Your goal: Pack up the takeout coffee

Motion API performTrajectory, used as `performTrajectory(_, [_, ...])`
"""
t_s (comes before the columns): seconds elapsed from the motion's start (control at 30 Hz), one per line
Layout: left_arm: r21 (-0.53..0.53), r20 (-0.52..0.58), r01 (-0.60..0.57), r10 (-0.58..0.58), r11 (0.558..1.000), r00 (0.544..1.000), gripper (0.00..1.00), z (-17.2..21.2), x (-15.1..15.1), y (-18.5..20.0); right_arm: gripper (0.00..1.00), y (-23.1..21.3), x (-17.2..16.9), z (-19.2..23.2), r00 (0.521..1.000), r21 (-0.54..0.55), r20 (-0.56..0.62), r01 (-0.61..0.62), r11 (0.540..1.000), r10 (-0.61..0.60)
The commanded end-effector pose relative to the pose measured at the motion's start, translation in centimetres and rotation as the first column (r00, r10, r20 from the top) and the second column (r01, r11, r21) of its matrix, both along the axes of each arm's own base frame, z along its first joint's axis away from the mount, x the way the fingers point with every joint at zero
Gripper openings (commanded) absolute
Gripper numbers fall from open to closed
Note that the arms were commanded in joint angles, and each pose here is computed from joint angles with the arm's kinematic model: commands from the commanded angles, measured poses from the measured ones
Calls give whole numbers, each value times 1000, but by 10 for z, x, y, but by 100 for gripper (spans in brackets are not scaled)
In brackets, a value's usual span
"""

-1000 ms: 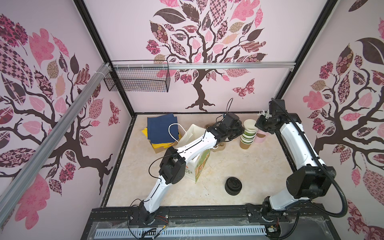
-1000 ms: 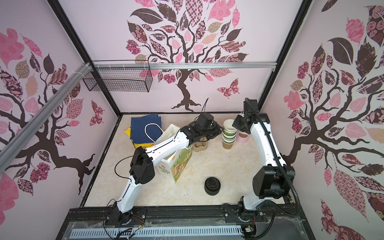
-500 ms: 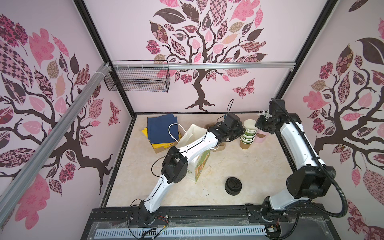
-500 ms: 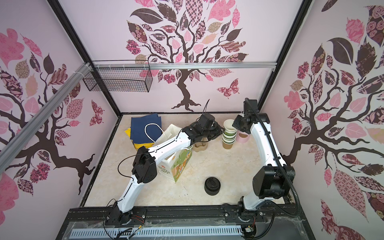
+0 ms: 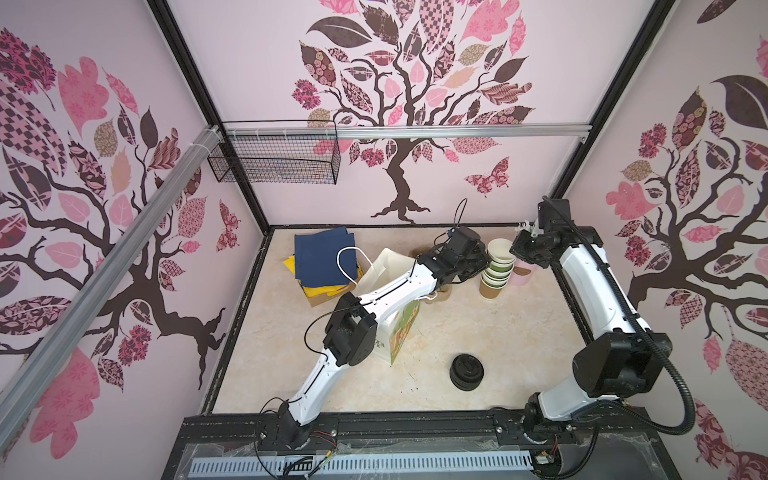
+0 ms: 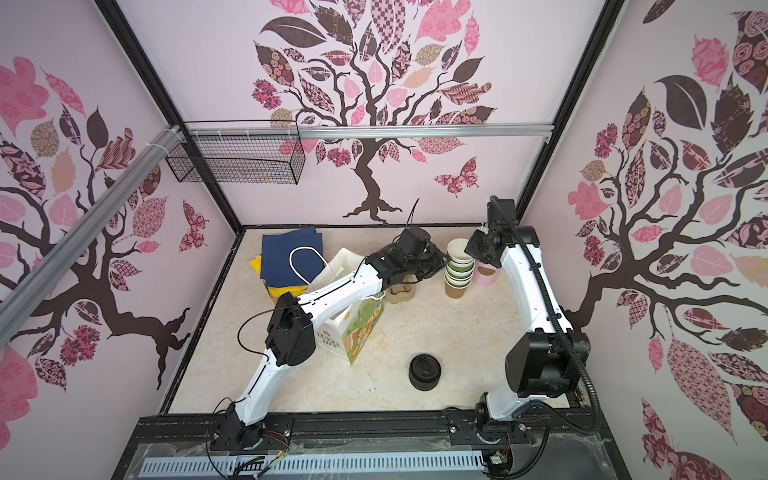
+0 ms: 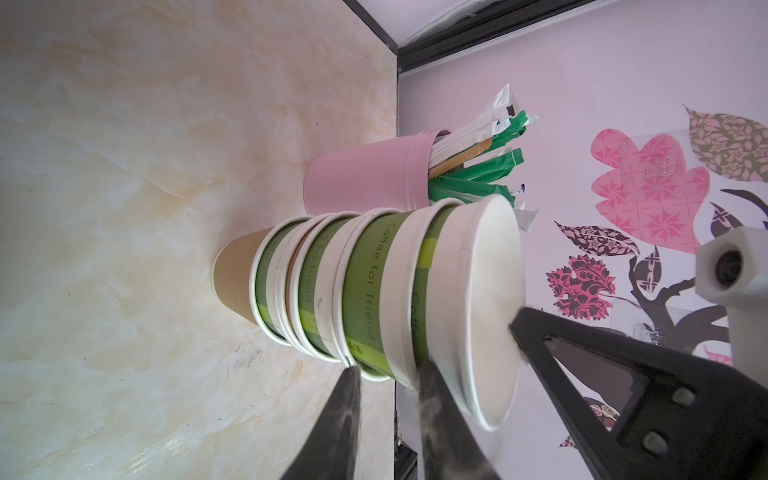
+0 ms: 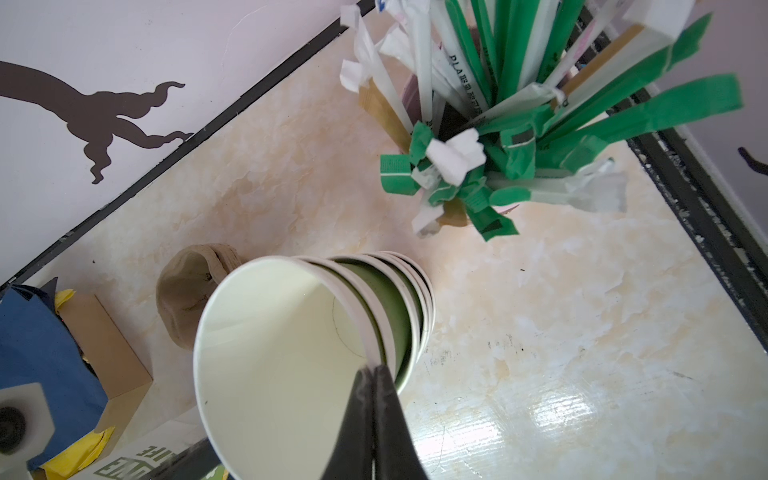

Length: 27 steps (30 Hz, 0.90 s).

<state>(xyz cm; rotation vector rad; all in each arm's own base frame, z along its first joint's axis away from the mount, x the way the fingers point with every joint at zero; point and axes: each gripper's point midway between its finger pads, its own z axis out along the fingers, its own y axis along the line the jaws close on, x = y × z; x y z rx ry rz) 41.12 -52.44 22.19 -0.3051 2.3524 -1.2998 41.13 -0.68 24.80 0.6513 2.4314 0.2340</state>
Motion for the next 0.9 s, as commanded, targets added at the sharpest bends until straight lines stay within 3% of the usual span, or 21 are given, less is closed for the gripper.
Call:
performTrajectory(0.0, [-2,0,3,-3,1000,1000,26,-2,4,-5,0,3,-11,22,999,17,50,-4,1000,3])
performTrajectory(0.47, [16,2,5,-5,1000,1000,30,-6,3,-3,0,-6,-11,63,990,-21,137,35,999,-32])
performTrajectory(0.7, [8,60,12,-13,1000,998,38,17,4,1,0,-8,-17,94,979,-20,198,52,998,-47])
performTrajectory(0.87, [-13,142,24,-22,1000,990,44,54,-1,8,0,-11,-23,126,966,-28,254,66,997,-57])
